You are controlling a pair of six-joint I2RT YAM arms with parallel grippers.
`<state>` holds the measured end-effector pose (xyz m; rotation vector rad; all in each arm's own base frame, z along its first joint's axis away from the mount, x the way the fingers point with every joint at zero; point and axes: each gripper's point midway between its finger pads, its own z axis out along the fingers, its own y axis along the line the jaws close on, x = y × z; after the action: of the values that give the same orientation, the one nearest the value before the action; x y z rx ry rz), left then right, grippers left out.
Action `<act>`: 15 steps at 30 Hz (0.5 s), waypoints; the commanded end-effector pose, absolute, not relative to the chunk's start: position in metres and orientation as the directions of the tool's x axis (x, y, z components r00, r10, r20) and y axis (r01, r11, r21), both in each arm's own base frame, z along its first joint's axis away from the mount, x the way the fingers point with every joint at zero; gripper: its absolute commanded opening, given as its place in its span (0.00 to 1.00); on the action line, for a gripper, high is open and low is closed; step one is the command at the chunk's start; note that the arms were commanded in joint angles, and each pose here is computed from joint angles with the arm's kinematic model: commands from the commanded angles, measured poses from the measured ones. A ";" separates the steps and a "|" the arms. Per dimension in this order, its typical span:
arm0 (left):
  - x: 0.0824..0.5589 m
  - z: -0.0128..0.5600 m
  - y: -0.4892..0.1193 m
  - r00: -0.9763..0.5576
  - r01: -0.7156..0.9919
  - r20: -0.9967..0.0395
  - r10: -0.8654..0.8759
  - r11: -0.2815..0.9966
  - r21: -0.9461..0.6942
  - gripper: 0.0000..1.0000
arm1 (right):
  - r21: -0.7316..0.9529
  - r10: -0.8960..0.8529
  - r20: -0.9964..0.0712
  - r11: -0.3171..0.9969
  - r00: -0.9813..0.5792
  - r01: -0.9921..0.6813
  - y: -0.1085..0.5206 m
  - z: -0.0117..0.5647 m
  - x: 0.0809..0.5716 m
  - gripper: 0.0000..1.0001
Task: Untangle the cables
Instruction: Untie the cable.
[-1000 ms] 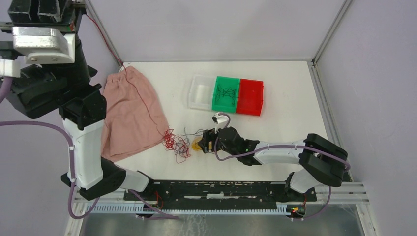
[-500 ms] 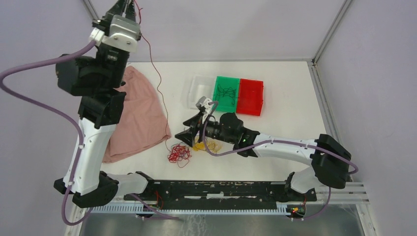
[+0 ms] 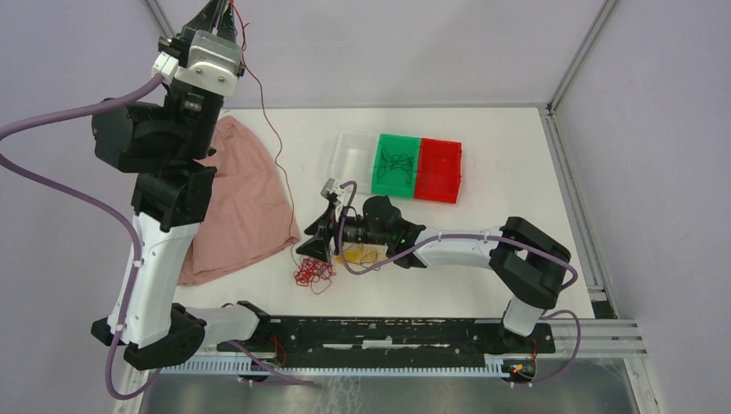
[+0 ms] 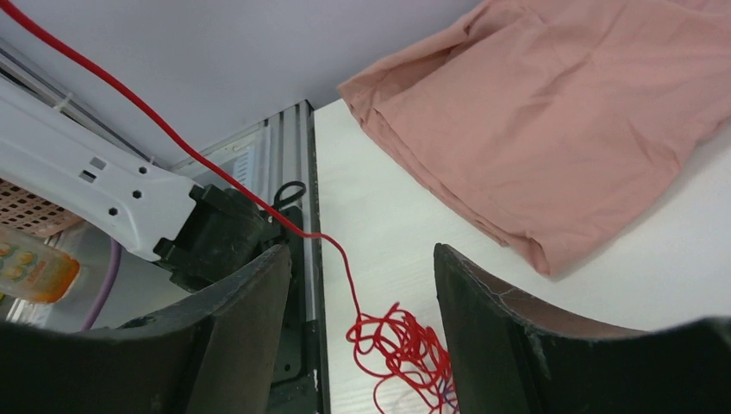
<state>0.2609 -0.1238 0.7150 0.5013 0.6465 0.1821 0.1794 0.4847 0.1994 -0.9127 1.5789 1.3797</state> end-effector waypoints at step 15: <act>0.255 0.706 -0.123 0.777 0.020 -0.552 0.303 0.864 0.503 0.03 | 0.409 0.175 -0.901 0.036 -0.398 -0.912 0.508 0.253 0.194 0.01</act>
<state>0.2609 -0.1244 0.7136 0.5061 0.6473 0.1809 0.1733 0.5093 0.2131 -0.9139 1.5078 1.5370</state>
